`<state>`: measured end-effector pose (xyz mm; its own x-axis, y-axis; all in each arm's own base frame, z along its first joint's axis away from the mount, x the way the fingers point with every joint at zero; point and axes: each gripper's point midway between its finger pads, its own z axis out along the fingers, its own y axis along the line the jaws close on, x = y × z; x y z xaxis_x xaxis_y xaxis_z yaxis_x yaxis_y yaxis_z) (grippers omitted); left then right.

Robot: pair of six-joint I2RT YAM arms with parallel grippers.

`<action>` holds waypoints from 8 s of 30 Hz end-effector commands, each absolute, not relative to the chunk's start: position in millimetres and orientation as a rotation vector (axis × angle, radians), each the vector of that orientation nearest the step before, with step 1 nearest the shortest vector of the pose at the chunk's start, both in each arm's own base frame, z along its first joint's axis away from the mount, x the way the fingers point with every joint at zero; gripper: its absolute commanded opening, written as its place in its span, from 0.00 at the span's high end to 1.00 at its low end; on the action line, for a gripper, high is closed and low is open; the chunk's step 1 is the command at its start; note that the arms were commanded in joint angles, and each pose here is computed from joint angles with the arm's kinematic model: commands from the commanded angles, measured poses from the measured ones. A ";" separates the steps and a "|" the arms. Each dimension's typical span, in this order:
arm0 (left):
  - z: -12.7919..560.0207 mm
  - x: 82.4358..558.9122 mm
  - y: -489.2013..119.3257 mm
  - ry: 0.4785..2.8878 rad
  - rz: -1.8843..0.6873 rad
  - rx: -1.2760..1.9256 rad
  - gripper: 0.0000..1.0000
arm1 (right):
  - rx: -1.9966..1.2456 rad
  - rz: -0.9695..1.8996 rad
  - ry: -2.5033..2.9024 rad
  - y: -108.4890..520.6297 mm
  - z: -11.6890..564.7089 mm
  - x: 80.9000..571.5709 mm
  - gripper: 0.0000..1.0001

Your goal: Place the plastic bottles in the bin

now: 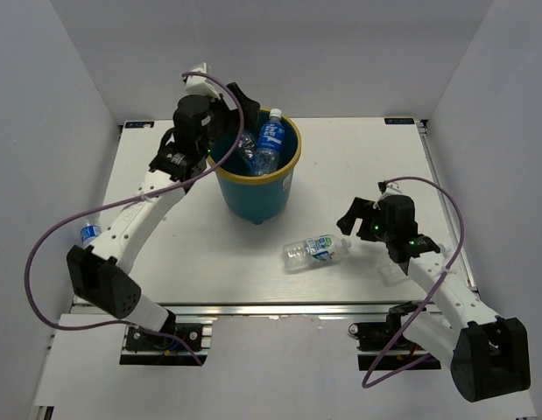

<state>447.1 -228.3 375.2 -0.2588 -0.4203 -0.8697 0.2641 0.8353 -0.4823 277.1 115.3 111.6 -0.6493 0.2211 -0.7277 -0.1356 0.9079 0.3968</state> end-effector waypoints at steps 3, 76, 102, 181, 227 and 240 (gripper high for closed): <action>425.5 424.1 -162.4 1.563 -0.445 -0.268 0.02 | 0.276 0.613 2.273 121.6 101.9 268.4 0.11; 154.9 225.0 265.6 1.587 0.600 -1.604 0.02 | -0.522 0.648 1.531 402.7 423.7 404.3 0.76; 34.1 268.3 236.7 2.030 0.322 -1.438 0.02 | -0.286 0.565 1.486 297.9 454.5 349.7 0.11; 291.0 449.4 48.7 1.834 -0.323 -0.684 0.02 | 1.307 -0.060 2.207 -115.2 37.8 242.8 0.11; 225.5 372.5 47.2 1.828 -0.437 -0.859 0.02 | -0.477 0.782 1.735 407.9 341.4 433.2 0.60; 229.2 366.2 51.8 1.824 -0.400 -0.871 0.02 | -0.516 0.739 1.780 406.3 331.0 421.4 0.11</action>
